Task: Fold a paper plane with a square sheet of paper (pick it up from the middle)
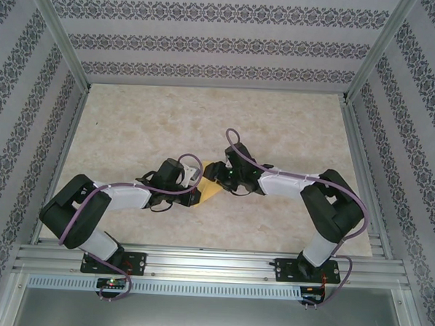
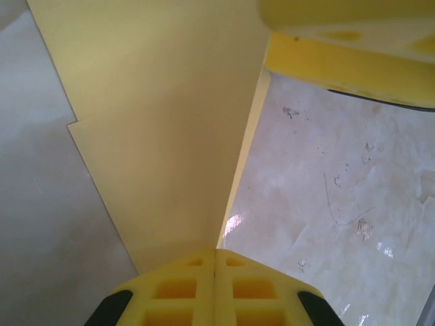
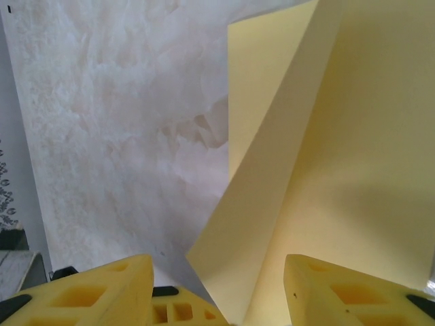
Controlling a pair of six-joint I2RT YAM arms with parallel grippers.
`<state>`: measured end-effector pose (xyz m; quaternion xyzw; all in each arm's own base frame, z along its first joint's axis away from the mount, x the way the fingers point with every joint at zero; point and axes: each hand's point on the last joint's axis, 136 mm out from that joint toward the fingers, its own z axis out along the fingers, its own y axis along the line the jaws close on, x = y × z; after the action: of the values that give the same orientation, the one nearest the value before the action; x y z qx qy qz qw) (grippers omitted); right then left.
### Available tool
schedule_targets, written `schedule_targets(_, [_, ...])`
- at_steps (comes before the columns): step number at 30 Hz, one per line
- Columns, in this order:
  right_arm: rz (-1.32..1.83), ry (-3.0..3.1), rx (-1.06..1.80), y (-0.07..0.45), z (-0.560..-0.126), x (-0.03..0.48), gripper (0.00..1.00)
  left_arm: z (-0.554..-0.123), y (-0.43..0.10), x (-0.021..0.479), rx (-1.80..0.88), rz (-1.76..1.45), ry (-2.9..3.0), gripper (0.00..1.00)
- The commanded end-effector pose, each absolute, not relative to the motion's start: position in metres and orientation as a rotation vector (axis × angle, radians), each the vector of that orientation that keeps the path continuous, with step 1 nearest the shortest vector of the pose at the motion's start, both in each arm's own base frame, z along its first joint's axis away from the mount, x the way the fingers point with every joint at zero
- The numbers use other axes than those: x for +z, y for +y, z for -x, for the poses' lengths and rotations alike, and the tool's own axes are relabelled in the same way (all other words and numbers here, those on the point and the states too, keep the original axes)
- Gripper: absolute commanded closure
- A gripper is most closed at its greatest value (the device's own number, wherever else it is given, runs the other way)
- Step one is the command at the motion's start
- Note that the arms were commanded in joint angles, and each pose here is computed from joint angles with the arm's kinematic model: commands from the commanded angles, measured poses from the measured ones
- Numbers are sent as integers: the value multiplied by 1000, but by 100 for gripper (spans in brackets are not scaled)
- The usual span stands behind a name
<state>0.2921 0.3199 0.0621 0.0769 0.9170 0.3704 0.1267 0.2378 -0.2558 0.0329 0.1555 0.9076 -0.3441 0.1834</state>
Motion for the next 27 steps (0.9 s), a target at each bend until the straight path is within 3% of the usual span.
schedule_targets(1, [-206,2677,1088,331,-296,64,46,-243,-258,43,-992,-455,2513,100])
schedule_targets(10, [-229,2724,1069,337,-298,51,51,-246,-255,44,-942,-486,2514,95])
schedule_targets(23, [-228,2729,1064,336,-294,49,52,-247,-252,45,-910,-502,2523,88])
schedule_targets(27, [-226,2725,1068,337,-294,50,52,-246,-252,45,-898,-510,2525,81])
